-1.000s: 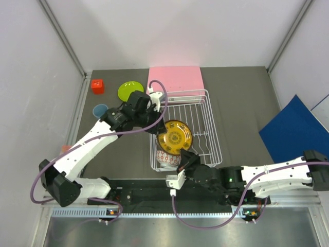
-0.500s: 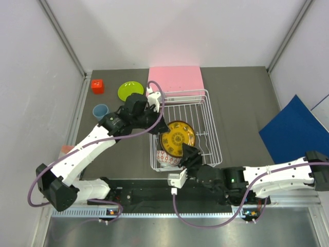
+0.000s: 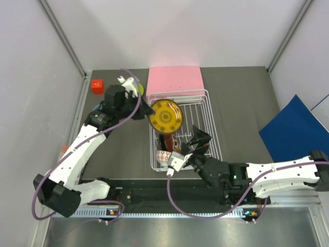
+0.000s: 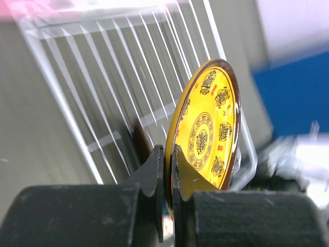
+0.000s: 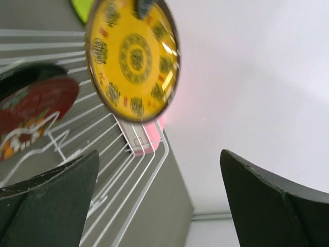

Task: Unload the mixed dishes from the dish rack
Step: Place the plate at the center of the board.

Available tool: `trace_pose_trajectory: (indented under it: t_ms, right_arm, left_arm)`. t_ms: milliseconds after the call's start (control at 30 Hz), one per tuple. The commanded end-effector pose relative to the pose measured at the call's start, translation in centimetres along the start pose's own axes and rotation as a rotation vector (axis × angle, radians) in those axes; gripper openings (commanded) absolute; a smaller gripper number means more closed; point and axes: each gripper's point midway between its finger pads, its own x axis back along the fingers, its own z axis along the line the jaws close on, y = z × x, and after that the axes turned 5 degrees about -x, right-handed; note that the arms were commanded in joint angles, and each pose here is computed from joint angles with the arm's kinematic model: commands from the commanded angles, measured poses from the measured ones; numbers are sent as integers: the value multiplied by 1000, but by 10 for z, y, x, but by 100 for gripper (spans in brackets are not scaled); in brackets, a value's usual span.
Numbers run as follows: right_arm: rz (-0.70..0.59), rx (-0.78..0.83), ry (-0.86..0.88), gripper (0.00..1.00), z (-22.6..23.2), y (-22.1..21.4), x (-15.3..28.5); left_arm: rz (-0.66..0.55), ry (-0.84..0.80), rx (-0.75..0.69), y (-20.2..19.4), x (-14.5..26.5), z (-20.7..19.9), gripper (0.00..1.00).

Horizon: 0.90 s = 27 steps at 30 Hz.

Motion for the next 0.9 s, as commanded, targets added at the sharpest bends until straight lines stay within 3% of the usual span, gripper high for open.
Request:
trace_pose_trajectory:
  t_ms: [0, 167, 267, 400, 600, 867]
  right_arm:
    - [69, -499, -252, 100, -78, 4, 10]
    - [86, -832, -330, 100, -107, -7, 11]
    - [16, -1035, -317, 100, -110, -9, 13]
    - [-47, -1240, -252, 100, -101, -12, 11]
    - [-29, -1269, -180, 100, -73, -20, 13]
    - [-37, -1285, -132, 100, -58, -22, 14]
  left_arm:
    - [-294, 35, 179, 72, 17, 18, 0]
    - [-413, 246, 285, 104, 2, 81, 0]
    - [-469, 357, 296, 125, -2, 114, 0]
    - [-461, 509, 348, 129, -24, 169, 0]
    - [-491, 665, 395, 145, -32, 239, 0]
    - [-488, 671, 470, 157, -59, 290, 0]
